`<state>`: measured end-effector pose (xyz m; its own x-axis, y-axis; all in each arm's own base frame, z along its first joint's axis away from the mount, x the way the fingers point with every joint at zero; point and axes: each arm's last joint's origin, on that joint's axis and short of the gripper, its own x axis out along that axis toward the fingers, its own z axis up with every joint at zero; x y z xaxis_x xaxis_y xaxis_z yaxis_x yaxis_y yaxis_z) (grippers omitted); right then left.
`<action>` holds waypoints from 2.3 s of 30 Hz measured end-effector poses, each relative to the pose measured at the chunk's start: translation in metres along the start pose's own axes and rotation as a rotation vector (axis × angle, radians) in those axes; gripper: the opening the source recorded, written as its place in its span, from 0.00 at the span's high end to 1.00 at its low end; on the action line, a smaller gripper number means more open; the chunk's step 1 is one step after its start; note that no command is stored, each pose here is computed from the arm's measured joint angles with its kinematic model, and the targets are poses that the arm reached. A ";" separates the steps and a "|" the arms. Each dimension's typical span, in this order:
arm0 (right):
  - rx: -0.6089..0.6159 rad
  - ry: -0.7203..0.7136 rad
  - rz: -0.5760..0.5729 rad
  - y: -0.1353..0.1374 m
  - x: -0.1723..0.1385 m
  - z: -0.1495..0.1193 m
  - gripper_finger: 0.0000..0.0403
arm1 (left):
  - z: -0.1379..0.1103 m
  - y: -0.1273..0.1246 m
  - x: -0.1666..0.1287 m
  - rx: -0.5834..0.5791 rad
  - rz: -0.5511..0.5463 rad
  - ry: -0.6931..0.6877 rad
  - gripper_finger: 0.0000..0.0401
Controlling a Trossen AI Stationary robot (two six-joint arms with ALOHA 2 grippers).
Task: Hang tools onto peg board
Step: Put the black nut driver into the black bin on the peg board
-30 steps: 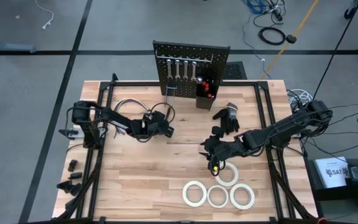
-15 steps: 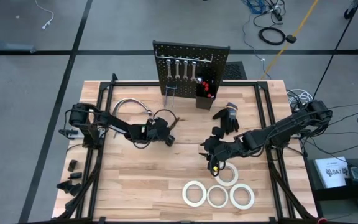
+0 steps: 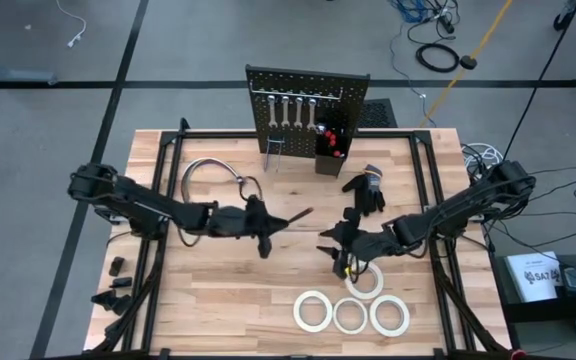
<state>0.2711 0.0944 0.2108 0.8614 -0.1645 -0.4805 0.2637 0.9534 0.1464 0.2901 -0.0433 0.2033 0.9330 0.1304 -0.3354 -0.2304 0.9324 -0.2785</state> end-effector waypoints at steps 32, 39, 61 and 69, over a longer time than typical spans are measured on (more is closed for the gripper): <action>-0.141 -0.638 0.206 0.013 -0.029 0.063 0.56 | 0.035 -0.031 -0.024 0.215 -0.447 -0.266 0.96; -0.146 -0.661 0.231 0.007 -0.022 0.067 0.63 | 0.035 -0.030 -0.024 0.211 -0.419 -0.273 0.96; -0.148 -0.613 0.071 -0.011 -0.035 0.075 0.89 | 0.046 0.005 -0.036 0.305 -0.136 -0.164 0.77; -0.176 -0.555 -0.337 -0.054 -0.086 0.109 0.89 | 0.053 0.029 -0.064 0.355 0.047 -0.093 0.76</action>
<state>0.2293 0.0292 0.3382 0.8521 -0.5212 0.0476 0.5233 0.8463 -0.0995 0.2384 -0.0066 0.2640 0.9485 0.1912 -0.2525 -0.1791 0.9813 0.0703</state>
